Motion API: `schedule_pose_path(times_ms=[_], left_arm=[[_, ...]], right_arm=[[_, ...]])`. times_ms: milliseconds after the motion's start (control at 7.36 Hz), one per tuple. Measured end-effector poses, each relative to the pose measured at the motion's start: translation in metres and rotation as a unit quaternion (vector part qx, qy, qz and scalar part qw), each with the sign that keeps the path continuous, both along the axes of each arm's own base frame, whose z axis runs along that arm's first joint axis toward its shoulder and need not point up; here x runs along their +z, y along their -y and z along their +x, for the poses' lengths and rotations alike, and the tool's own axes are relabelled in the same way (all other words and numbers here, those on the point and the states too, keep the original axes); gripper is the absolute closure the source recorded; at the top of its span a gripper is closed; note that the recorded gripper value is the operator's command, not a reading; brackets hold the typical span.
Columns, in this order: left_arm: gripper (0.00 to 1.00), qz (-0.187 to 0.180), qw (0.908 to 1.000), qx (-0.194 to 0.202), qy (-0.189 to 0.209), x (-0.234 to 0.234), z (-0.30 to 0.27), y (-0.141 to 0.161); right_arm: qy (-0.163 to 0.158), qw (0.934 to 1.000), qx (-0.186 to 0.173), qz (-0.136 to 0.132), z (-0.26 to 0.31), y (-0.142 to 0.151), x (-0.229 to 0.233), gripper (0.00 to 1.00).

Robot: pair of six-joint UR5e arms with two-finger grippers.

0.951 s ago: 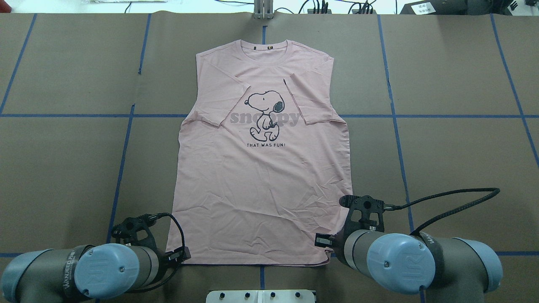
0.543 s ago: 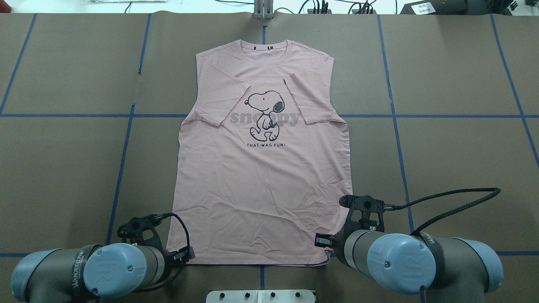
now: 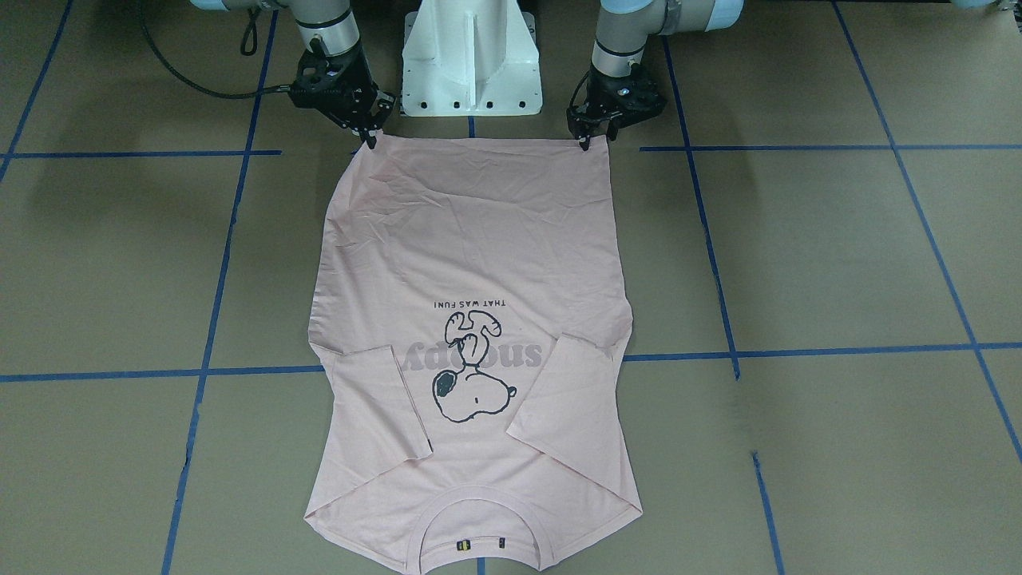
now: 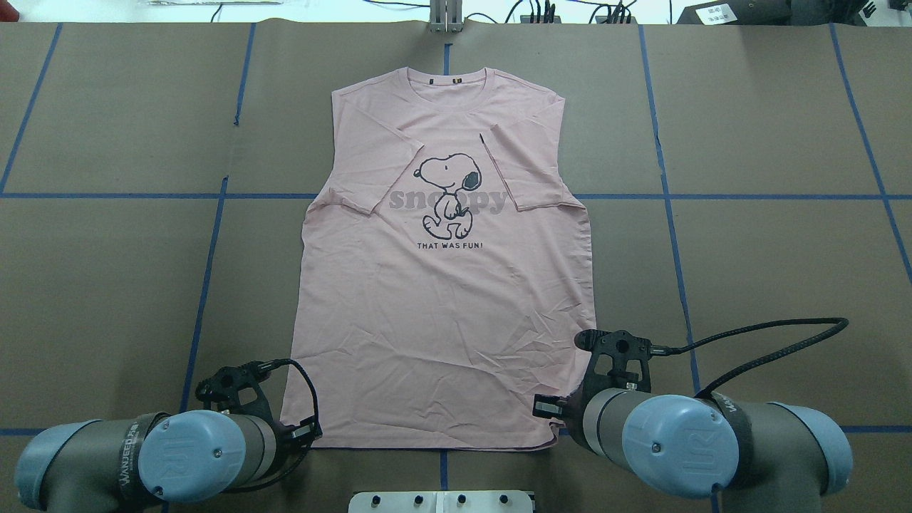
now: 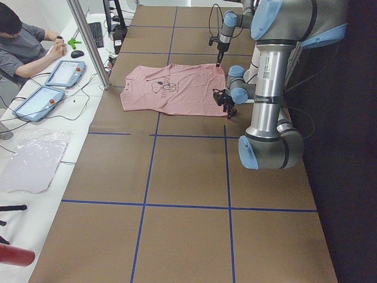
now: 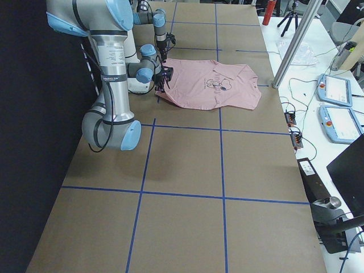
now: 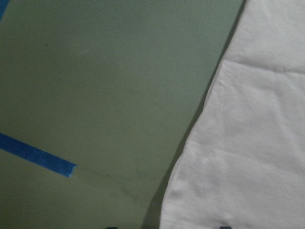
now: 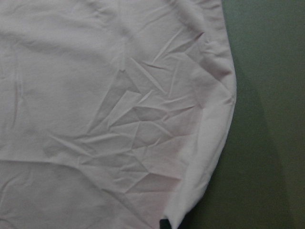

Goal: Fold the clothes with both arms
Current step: 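Grasp both hem corners nearest the robot with both grippers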

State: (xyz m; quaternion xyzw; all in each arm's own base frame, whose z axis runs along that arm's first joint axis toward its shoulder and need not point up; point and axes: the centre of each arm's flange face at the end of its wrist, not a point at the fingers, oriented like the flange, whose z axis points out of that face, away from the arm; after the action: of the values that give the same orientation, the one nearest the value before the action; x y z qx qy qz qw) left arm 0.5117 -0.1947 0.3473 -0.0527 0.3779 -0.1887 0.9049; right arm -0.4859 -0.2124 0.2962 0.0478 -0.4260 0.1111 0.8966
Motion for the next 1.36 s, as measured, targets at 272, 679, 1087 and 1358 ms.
schedule_pose_path(times_ms=[272, 679, 1087, 1358], left_arm=[[1.0, 0.0, 1.0, 0.0, -0.001, -0.001, -0.001, 0.0], [1.0, 0.001, 1.0, -0.003, -0.007, -0.007, -0.004, 0.003], [1.0, 0.002, 0.9999, -0.006, -0.013, -0.013, -0.008, 0.006], [1.0, 0.003, 0.9999, -0.007, -0.015, -0.014, -0.01, 0.007]], right_arm=[[0.0, 1.0, 0.0, 0.0, 0.0, 0.0, 0.0, 1.0], [0.0, 1.0, 0.0, 0.0, 0.0, 0.0, 0.0, 1.0], [0.002, 1.0, 0.0, 0.0, 0.001, 0.0, -0.001, 1.0], [0.004, 1.0, 0.0, 0.0, 0.003, 0.0, -0.003, 1.0]])
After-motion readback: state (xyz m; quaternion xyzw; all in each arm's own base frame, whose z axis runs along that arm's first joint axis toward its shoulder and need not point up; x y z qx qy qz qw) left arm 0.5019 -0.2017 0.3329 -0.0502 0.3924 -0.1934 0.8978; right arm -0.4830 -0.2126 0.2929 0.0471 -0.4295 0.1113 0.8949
